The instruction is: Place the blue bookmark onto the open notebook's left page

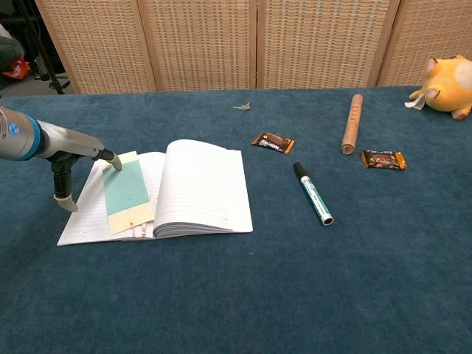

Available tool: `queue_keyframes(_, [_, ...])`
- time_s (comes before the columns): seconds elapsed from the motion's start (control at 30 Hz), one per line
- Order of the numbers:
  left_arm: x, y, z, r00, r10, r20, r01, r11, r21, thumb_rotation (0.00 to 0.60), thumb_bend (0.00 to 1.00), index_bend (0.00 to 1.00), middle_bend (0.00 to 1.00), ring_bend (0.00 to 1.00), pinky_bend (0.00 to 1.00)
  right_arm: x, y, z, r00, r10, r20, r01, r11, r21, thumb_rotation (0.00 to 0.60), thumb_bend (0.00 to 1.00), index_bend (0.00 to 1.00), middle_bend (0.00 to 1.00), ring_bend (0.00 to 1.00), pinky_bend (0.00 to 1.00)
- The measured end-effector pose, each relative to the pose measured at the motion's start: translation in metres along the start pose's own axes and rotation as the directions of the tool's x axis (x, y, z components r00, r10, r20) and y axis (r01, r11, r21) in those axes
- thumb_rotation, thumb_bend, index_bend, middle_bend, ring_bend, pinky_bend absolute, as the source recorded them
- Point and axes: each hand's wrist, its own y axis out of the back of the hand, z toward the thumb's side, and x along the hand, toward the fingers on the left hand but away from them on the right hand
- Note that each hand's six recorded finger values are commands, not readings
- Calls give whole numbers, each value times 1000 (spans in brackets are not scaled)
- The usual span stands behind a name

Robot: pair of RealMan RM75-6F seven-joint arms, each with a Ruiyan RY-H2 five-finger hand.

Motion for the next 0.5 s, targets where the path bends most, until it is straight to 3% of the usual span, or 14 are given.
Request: queue_keyframes(0.5, [5, 6, 8, 1000, 29, 5, -29, 1000, 2, 600, 225, 0, 0, 0, 0, 0, -1, 1, 1000, 2, -2, -2, 1000, 1, 600, 105, 0, 0, 0, 0])
